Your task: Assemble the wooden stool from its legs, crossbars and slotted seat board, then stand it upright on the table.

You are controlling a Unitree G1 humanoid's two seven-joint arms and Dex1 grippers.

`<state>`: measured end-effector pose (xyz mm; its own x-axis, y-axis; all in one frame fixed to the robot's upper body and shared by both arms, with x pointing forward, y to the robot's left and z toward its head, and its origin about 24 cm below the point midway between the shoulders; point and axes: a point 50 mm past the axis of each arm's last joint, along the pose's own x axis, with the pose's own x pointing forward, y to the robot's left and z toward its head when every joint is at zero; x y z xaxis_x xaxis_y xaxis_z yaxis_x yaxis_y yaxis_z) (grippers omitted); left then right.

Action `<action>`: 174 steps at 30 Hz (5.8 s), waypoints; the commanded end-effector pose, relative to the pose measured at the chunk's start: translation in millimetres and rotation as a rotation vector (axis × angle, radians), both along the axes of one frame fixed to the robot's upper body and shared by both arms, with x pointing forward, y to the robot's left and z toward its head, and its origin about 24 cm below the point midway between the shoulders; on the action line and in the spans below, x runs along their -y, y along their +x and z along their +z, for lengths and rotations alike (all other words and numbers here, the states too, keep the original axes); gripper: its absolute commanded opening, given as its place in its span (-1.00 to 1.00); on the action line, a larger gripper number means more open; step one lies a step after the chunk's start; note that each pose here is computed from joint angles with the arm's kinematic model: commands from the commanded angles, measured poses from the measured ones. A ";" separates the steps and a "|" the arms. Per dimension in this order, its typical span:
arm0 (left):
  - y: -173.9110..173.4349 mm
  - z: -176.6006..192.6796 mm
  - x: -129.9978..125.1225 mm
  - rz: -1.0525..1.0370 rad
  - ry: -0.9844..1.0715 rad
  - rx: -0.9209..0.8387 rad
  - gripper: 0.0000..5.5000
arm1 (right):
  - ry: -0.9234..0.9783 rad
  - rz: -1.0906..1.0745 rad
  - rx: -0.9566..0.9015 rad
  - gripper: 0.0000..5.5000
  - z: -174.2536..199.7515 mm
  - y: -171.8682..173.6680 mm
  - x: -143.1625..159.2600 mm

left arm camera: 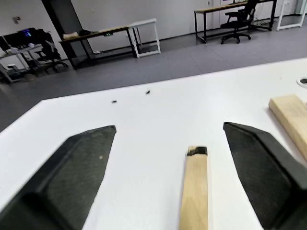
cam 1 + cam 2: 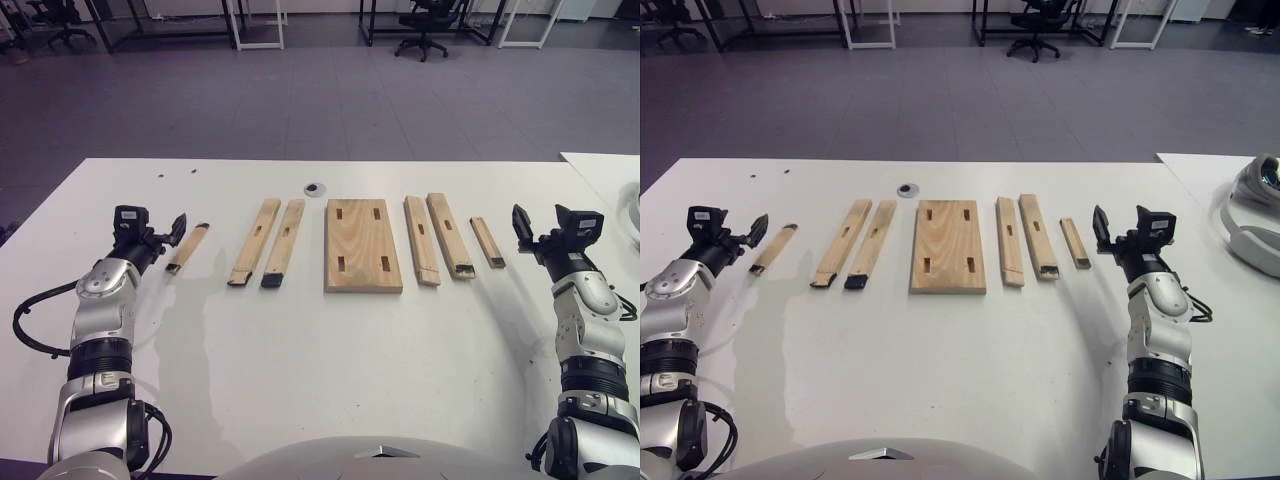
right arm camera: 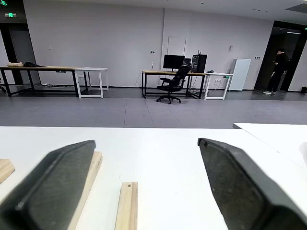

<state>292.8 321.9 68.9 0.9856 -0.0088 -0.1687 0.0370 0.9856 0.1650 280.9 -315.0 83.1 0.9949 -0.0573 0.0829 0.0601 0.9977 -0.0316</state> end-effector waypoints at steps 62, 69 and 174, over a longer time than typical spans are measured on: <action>11.7 75.6 235.6 -0.927 0.095 0.457 -0.53 | 0.955 0.868 0.033 -0.85 99.7 38.9 -187.5; 24.9 48.3 219.0 -0.789 0.140 0.283 -0.22 | 0.764 0.537 0.141 -0.85 76.9 45.6 -135.9; 27.5 55.9 241.6 -0.554 -1.190 -0.112 -0.01 | -0.137 0.770 -0.138 -0.24 33.9 7.6 -151.5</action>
<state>319.1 82.8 113.8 0.8010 -0.5875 0.1149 0.4290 0.4295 -0.7947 294.7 -170.5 107.2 0.7877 0.6032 -0.1254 -0.6145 0.7837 -0.0908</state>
